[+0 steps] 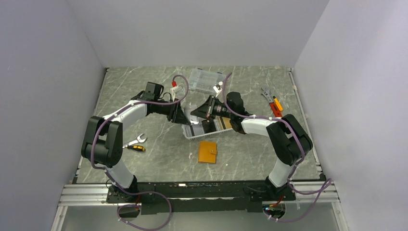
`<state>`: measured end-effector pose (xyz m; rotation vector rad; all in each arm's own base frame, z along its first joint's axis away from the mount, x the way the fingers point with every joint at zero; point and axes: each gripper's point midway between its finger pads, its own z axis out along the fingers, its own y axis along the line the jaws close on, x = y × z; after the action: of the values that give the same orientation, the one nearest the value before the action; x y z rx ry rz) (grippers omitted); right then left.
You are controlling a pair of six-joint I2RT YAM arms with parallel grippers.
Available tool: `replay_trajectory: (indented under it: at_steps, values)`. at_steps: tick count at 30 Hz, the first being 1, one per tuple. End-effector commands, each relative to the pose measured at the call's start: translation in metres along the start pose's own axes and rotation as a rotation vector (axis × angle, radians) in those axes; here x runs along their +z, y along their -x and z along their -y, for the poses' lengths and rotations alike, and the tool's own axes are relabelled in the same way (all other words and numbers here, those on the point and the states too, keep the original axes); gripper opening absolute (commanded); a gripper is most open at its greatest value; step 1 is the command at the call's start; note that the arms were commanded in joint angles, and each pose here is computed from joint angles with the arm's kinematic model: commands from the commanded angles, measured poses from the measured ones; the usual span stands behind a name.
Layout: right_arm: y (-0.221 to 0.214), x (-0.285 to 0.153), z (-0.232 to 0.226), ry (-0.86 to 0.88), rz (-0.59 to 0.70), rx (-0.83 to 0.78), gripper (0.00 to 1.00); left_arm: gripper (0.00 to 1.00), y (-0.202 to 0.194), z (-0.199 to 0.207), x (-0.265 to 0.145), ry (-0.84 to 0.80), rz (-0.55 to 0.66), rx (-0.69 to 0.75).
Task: Put the credit cards into the card holder
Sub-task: Place the credit card in the storage box.
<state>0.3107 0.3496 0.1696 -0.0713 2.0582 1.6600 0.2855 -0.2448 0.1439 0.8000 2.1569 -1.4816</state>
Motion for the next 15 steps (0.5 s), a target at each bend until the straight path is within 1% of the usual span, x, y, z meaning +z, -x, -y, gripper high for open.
replay_trajectory:
  at_steps: [1, 5, 7, 9, 12, 15]
  values:
    - [-0.008, -0.007, -0.021, 0.063, -0.045, -0.006, 0.08, 0.28, 0.017, 0.002, -0.010, 0.029, 0.042, 0.129]
    - [-0.009, -0.009, -0.016, 0.038, -0.048, -0.015, 0.12, 0.26, 0.016, 0.004, -0.013, 0.017, 0.042, 0.119]
    - [-0.008, -0.011, -0.013, 0.031, -0.042, -0.018, 0.12, 0.25, 0.016, 0.004, -0.014, 0.013, 0.046, 0.113]
    - [-0.008, -0.013, -0.010, 0.025, -0.040, -0.014, 0.10, 0.24, 0.017, 0.005, -0.017, 0.008, 0.051, 0.109]
    - [-0.008, -0.016, -0.007, 0.022, -0.038, -0.004, 0.07, 0.26, 0.019, 0.005, -0.023, 0.006, 0.064, 0.099]
    - [-0.009, -0.019, -0.004, 0.017, -0.036, -0.001, 0.06, 0.27, 0.022, 0.007, -0.028, 0.000, 0.081, 0.091]
